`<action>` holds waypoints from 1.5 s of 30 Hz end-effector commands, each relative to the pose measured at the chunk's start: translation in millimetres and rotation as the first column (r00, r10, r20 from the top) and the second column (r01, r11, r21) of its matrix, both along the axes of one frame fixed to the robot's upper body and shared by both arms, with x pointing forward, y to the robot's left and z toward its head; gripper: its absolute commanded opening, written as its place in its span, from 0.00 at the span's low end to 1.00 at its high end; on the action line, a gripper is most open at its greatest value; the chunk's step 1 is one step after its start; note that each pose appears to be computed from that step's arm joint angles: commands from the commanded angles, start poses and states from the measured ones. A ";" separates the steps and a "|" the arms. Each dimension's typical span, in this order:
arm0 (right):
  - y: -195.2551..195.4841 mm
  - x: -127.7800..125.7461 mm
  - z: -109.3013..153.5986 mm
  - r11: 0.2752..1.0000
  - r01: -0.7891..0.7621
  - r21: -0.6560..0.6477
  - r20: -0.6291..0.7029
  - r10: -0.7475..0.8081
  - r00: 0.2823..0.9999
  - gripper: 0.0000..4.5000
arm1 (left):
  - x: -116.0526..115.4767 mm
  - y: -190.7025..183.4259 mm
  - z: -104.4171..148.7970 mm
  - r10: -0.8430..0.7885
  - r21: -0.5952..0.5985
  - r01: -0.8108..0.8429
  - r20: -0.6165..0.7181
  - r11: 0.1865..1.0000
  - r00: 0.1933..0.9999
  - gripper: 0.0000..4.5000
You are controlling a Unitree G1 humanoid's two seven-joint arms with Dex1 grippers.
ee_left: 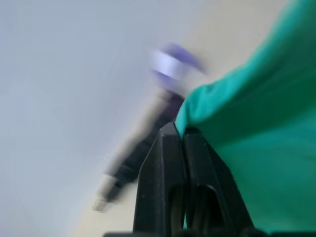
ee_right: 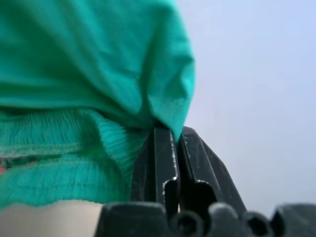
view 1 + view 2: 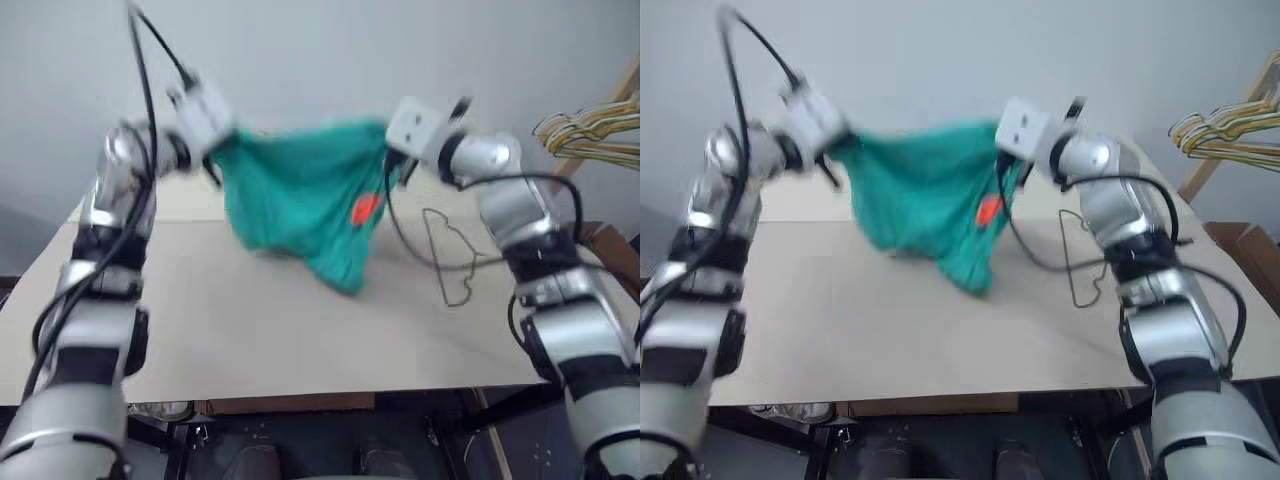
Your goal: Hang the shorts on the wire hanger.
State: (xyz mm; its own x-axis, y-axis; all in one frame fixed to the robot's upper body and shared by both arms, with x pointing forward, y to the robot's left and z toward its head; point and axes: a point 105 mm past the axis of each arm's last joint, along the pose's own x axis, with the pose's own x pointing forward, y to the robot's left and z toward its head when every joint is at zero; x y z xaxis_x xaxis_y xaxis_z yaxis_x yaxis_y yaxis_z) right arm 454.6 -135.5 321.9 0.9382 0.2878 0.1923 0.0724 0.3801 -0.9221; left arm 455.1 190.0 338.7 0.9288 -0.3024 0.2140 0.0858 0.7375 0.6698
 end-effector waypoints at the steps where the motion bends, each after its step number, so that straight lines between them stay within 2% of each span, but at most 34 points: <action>1: -20.0 -26.2 80.6 0.994 0.053 0.100 0.475 -0.095 0.875 0.00 | -39.0 33.9 91.7 0.099 -0.282 0.029 0.427 0.959 0.899 0.01; 2: -20.3 -35.4 91.0 0.993 0.035 0.114 0.543 -0.092 0.835 0.00 | -52.6 30.7 104.3 0.047 -0.281 0.111 0.501 0.953 0.864 0.01; 4: -16.7 -49.5 94.8 0.997 -0.005 0.073 0.612 -0.041 0.790 0.00 | -70.8 25.2 109.6 -0.048 -0.214 0.204 0.569 0.955 0.821 0.01; 7: -11.0 -55.3 72.3 0.998 -0.059 -0.015 0.571 0.057 0.819 0.00 | -83.5 22.7 88.6 -0.162 -0.065 0.231 0.533 0.971 0.830 0.01; 11: 7.3 -54.7 -10.8 0.959 -0.221 -0.179 0.254 0.262 0.931 0.00 | -91.0 26.0 12.5 -0.330 0.099 0.316 0.198 0.944 0.923 0.01; 13: 14.2 -59.6 -55.5 0.922 -0.305 -0.237 0.071 0.330 0.941 0.00 | -99.9 30.4 -32.0 -0.367 0.148 0.366 -0.021 0.919 0.930 0.01; 14: 16.2 -62.6 -80.2 0.904 -0.350 -0.244 -0.046 0.350 0.936 0.00 | -105.0 34.1 -57.2 -0.372 0.132 0.394 -0.164 0.909 0.914 0.01; 15: 21.5 -73.7 -124.7 0.847 -0.442 -0.297 -0.227 0.387 0.894 0.00 | -116.7 40.6 -104.0 -0.339 0.180 0.428 -0.377 0.886 0.862 0.01; 16: 23.4 -84.8 -154.3 0.800 -0.508 -0.319 -0.348 0.400 0.848 0.00 | -128.7 45.4 -134.8 -0.305 0.201 0.458 -0.515 0.866 0.802 0.01; 17: 27.9 -98.8 -185.9 0.745 -0.580 -0.331 -0.456 0.412 0.789 0.00 | -146.9 52.4 -174.8 -0.251 0.212 0.503 -0.670 0.838 0.699 0.01; 18: 30.5 -108.4 -203.6 0.708 -0.622 -0.333 -0.513 0.418 0.750 0.00 | -161.1 56.8 -197.8 -0.213 0.213 0.535 -0.751 0.818 0.625 0.01; 23: 36.7 -126.5 -231.4 0.664 -0.688 -0.293 -0.619 0.416 0.666 0.00 | -199.6 64.6 -253.1 -0.078 0.208 0.589 -0.902 0.781 0.424 0.01; 27: 29.8 -142.9 -233.8 0.626 -0.730 -0.272 -0.697 0.395 0.598 0.00 | -227.9 54.5 -262.2 -0.090 0.111 0.631 -0.956 0.768 0.278 0.01; 33: 13.6 -150.0 -231.4 0.616 -0.735 -0.284 -0.742 0.345 0.575 0.00 | -271.1 35.2 -252.6 -0.152 -0.042 0.712 -0.984 0.701 0.092 0.01; 36: 12.0 -150.2 -228.3 0.626 -0.730 -0.273 -0.747 0.341 0.571 0.00 | -272.8 42.9 -257.1 -0.108 0.001 0.705 -0.988 0.709 0.110 0.01; 38: 13.2 -151.5 -226.5 0.626 -0.734 -0.262 -0.749 0.347 0.564 0.00 | -265.1 52.0 -264.0 -0.049 0.082 0.694 -0.985 0.715 0.167 0.01; 41: 12.3 -159.4 -227.1 0.607 -0.758 -0.238 -0.778 0.348 0.523 0.16 | -253.4 51.2 -265.3 -0.069 0.104 0.672 -0.972 0.734 0.227 0.00; 45: 9.3 -168.0 -223.2 0.611 -0.768 -0.191 -0.798 0.359 0.484 0.46 | -247.6 42.1 -257.4 -0.137 0.070 0.681 -0.960 0.729 0.245 0.21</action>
